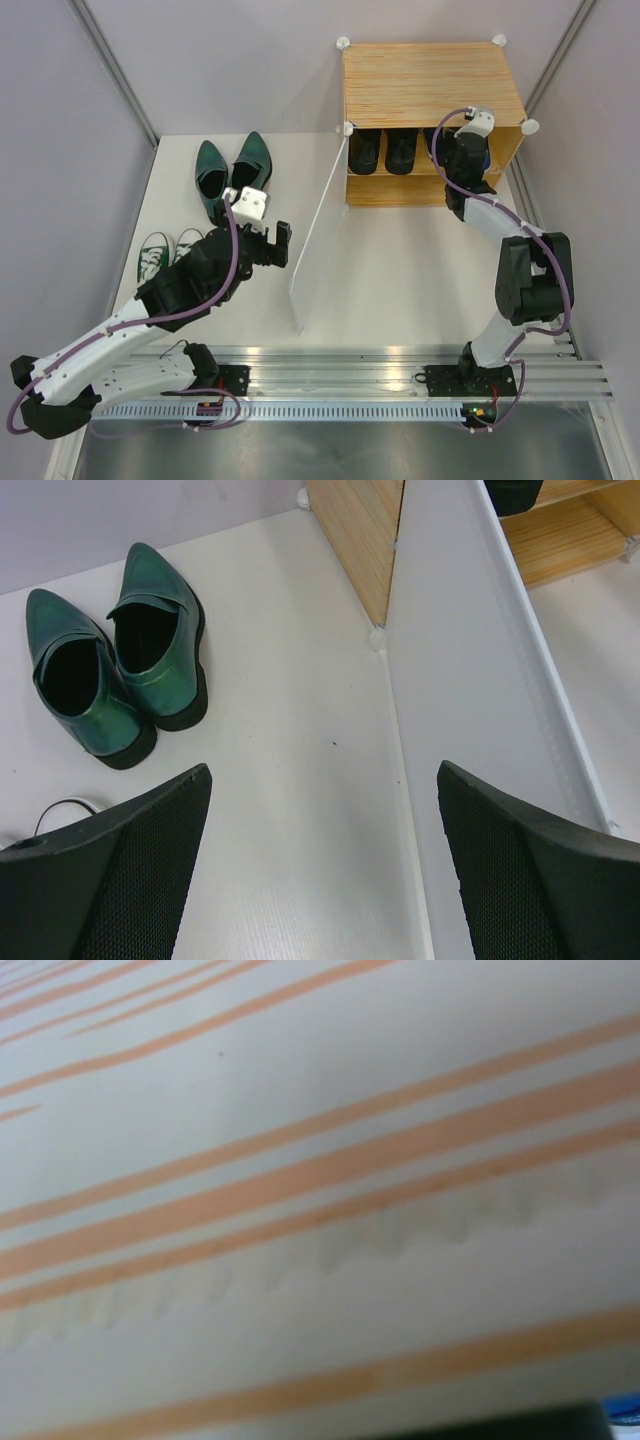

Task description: Place and organize the shoes in the shoe cabinet

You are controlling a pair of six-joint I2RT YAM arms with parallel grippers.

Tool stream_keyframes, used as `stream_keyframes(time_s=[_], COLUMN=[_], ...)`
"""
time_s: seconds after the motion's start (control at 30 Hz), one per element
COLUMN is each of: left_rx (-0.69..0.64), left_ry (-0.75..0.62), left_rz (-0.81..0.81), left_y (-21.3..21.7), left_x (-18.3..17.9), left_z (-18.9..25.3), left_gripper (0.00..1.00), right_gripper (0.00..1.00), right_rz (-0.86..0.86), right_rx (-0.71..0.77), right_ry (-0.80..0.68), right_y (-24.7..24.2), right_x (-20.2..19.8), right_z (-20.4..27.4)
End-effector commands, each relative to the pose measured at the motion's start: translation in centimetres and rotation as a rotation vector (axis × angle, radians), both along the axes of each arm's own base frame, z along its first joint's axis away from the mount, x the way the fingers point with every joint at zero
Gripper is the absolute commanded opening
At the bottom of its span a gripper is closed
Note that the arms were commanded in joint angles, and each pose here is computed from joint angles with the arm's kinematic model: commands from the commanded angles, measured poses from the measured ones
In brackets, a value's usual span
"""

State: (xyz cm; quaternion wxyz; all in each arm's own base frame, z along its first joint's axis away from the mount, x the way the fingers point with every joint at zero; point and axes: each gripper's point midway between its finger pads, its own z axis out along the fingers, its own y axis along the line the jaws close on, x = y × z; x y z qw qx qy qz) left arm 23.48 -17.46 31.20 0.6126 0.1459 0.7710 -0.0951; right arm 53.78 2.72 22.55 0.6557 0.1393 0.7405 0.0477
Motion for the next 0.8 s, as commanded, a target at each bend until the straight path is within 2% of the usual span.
stream_keyframes(time_s=[0.0,0.2,0.37,0.4,0.43,0.5,0.53,0.6,0.7,0.77], left_rx=[-0.029,-0.033,-0.033,-0.033,-0.032,-0.031,-0.035,-0.035,-0.037,-0.039], left_ry=[-0.022,-0.025,-0.024,-0.024,-0.024,-0.022,-0.023,-0.023,-0.021,-0.020], left_rz=[-0.019,-0.018,-0.022,-0.022,-0.023,-0.024,-0.022,-0.023,-0.031,-0.032], left_y=[-0.3,-0.2,-0.3,-0.3,-0.2,-0.3,-0.3,-0.3,-0.4,-0.4], left_x=[0.0,0.0,-0.1,-0.1,-0.1,-0.1,-0.1,-0.1,-0.1,-0.2], left_z=[0.9,1.0,1.0,1.0,1.0,1.0,1.0,1.0,1.0,1.0], left_gripper=[0.96,0.96,0.96,0.96,0.96,0.96,0.96,0.96,0.96,0.96], right_gripper=[0.01,0.01,0.01,0.04,0.17,0.26,0.37,0.39,0.49,0.53], right_rz=[0.058,0.078,0.081,0.082,0.081,0.079,0.071,0.070,0.056,0.041], right_rx=[0.057,0.048,0.044,0.042,0.043,0.044,0.045,0.059,0.066,0.068], right_ry=[-0.185,-0.196,-0.162,-0.153,-0.143,-0.141,-0.129,-0.145,-0.148,-0.130], right_y=[1.5,1.4,1.3,1.3,1.2,0.9,0.4,0.0,-1.2,-2.0], right_x=[-0.6,-1.7,-2.1,-2.2,-2.3,-2.7,-3.0,-3.7,-4.9,-5.5], right_z=[8.0,8.9,7.8,7.6,7.4,7.5,7.1,8.0,8.4,8.0])
